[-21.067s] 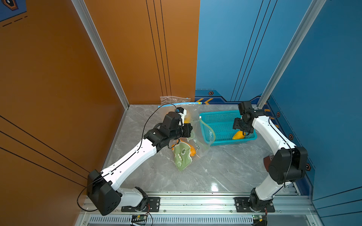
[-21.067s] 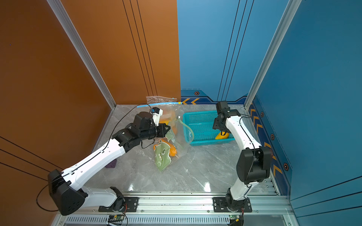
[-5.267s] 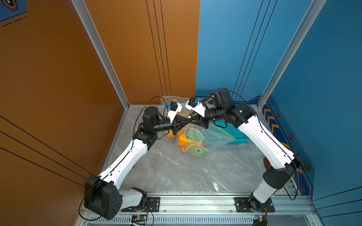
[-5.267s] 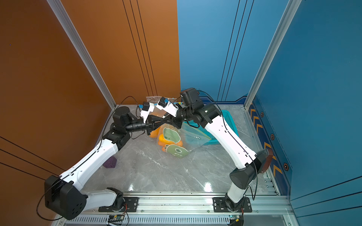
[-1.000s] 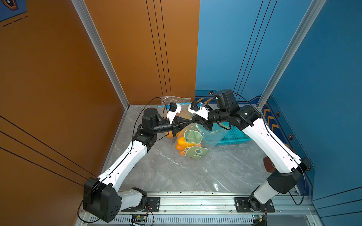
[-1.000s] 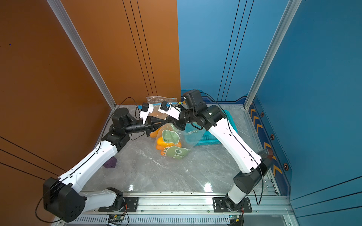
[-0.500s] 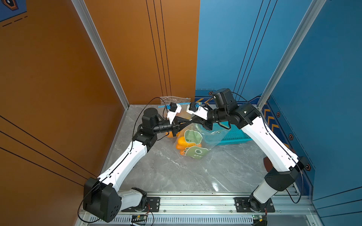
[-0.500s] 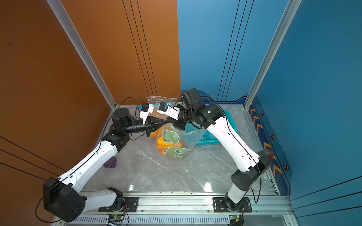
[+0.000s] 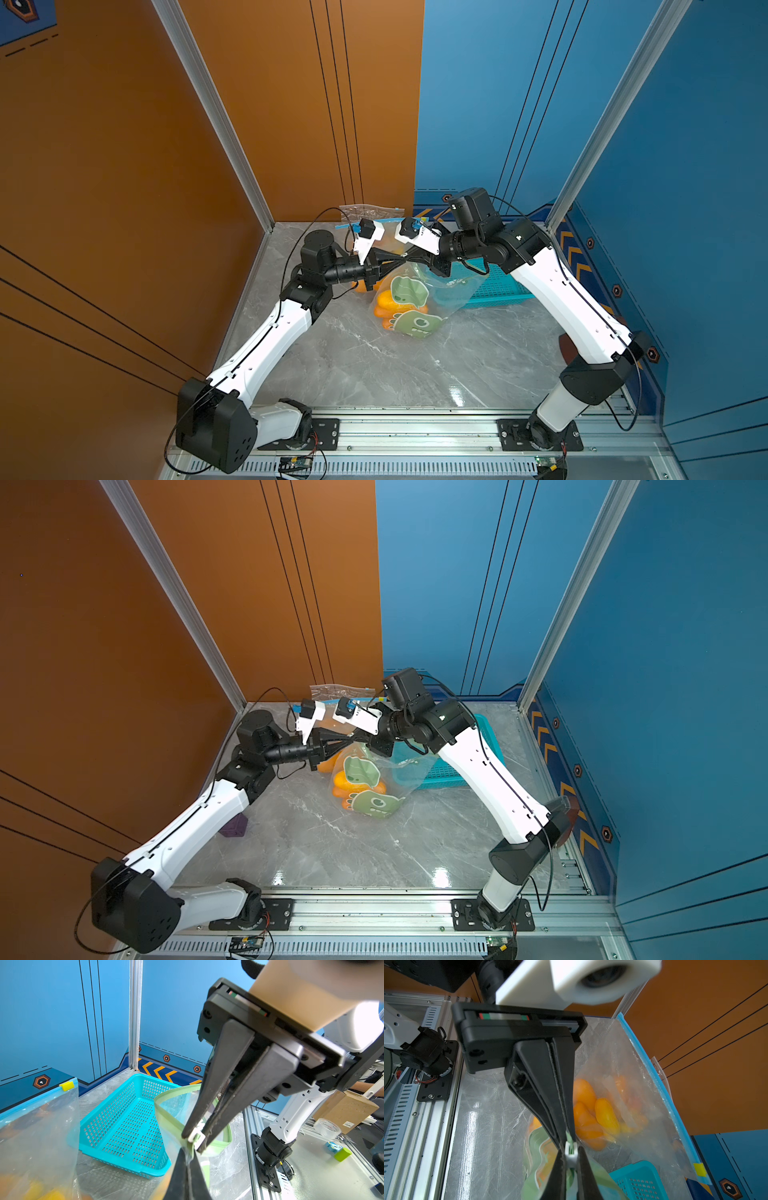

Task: Place the mango in a zip-top bag and seal the zipper
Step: Zip the zipper on the zipper food storage bag.

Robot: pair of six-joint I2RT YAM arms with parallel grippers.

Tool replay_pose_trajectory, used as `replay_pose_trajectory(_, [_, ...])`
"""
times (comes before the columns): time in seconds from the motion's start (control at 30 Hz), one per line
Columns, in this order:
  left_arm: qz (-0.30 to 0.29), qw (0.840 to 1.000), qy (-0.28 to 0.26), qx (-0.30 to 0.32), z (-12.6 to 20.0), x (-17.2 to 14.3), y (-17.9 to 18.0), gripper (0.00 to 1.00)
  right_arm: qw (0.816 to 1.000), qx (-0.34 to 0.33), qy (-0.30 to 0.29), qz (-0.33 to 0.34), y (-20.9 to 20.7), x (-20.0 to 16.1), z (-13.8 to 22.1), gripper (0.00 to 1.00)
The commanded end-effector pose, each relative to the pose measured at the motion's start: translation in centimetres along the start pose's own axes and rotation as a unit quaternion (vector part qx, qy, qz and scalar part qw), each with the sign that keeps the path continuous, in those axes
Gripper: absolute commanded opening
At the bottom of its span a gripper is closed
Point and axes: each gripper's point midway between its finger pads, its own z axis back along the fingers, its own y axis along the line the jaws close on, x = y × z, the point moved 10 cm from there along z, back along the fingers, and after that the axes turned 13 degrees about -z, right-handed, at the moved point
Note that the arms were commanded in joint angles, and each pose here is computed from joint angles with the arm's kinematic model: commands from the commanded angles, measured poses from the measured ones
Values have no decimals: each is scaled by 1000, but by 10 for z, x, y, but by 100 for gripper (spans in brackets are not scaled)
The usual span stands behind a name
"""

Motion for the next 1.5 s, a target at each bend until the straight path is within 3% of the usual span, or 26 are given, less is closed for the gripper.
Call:
replay_pose_trajectory(0.0, [-77, 995, -53, 36, 25, 36, -5, 0, 990, -36, 128, -45, -13, -40, 2, 0])
replay_pose_trajectory(0.63, [-61, 995, -43, 62, 34, 24, 2, 0, 988, -63, 127, -58, -20, -46, 24, 0])
replay_pose_trajectory(1.47, [-3, 984, -17, 176, 67, -15, 23, 0, 979, -107, 143, -96, -33, -72, 49, 0])
